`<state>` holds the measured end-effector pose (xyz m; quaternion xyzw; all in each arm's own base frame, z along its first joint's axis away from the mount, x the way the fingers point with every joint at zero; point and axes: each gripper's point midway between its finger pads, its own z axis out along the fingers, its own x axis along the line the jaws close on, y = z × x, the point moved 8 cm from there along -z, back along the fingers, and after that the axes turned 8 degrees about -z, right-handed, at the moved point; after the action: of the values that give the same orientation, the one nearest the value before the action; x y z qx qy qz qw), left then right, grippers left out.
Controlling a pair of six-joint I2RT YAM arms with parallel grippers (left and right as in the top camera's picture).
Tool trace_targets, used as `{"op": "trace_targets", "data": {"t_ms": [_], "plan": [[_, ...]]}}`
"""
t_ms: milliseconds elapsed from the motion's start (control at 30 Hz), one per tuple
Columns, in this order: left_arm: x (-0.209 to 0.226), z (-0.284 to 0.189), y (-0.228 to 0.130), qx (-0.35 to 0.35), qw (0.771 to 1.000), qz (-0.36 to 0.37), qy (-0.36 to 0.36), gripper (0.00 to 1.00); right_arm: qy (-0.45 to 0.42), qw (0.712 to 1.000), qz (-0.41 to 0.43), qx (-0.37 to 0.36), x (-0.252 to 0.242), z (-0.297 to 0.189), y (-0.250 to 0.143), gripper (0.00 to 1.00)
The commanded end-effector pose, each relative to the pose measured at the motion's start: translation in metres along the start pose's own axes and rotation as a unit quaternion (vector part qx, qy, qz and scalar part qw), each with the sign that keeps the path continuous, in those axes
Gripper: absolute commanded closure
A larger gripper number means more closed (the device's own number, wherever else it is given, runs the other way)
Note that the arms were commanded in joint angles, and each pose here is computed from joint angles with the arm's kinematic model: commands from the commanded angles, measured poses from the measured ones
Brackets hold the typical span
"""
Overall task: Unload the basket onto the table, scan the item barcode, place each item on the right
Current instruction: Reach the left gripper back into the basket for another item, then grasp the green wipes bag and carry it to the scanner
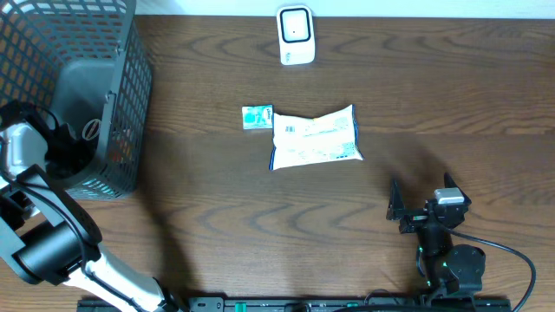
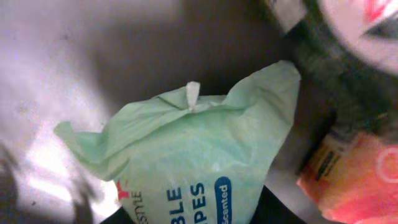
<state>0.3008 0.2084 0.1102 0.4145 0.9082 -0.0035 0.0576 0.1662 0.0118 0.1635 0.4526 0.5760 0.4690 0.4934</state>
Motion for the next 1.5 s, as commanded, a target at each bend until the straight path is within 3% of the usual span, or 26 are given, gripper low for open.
{"op": "trace_targets", "data": {"t_ms": [0,100,267,400,467,633,767,967,1167,1233,1300,1367,1400,1467], "plan": [[-0.006,-0.040,0.018,-0.067,0.997,-0.032,-0.011,0.64,-0.003,1.000,-0.003,0.001,-0.001,0.000,-0.001,0.01],[-0.012,-0.089,0.029,-0.151,0.986,-0.060,-0.031,0.73,-0.003,1.000,-0.003,0.000,-0.001,0.000,-0.001,0.01],[-0.028,-0.165,0.030,-0.276,0.952,-0.071,-0.107,0.73,-0.003,1.000,-0.003,0.001,-0.001,0.000,-0.001,0.01],[-0.043,-0.230,0.022,-0.377,0.901,-0.086,-0.195,0.73,-0.003,1.000,-0.003,0.000,-0.001,0.000,-0.001,0.01],[-0.051,-0.265,0.014,-0.419,0.865,-0.107,-0.255,0.73,-0.003,1.000,-0.003,0.001,-0.001,0.000,-0.001,0.01],[-0.078,-0.334,-0.011,-0.470,0.780,-0.105,-0.401,0.73,-0.003,1.000,-0.003,0.001,-0.001,0.000,-0.001,0.01],[-0.116,-0.358,-0.037,-0.457,0.752,-0.034,-0.474,0.73,-0.003,1.000,-0.003,0.001,-0.001,0.000,-0.001,0.01],[-0.199,-0.332,-0.078,-0.381,0.775,0.114,-0.492,0.73,-0.003,1.000,-0.003,0.000,-0.001,0.000,-0.001,0.01],[-0.275,-0.277,-0.120,-0.311,0.777,0.298,-0.459,0.73,-0.003,1.000,-0.003,0.001,-0.001,0.000,-0.001,0.01],[-0.292,-0.253,-0.126,-0.285,0.796,0.310,-0.436,0.73,-0.003,1.000,-0.003,0.001,-0.001,0.000,-0.001,0.01],[-0.306,-0.222,-0.129,-0.259,0.829,0.304,-0.390,0.73,-0.003,1.000,-0.003,0.000,-0.001,0.000,-0.001,0.01],[-0.316,-0.183,-0.134,-0.229,0.868,0.299,-0.322,0.72,-0.003,1.000,-0.003,0.001,-0.001,0.000,-0.001,0.01],[-0.317,-0.178,-0.135,-0.225,0.873,0.299,-0.312,0.72,-0.003,1.000,-0.003,0.001,-0.001,0.000,-0.001,0.01],[-0.321,-0.139,-0.140,-0.198,0.904,0.299,-0.231,0.71,-0.003,1.000,-0.003,0.001,-0.001,0.000,-0.001,0.01]]}}
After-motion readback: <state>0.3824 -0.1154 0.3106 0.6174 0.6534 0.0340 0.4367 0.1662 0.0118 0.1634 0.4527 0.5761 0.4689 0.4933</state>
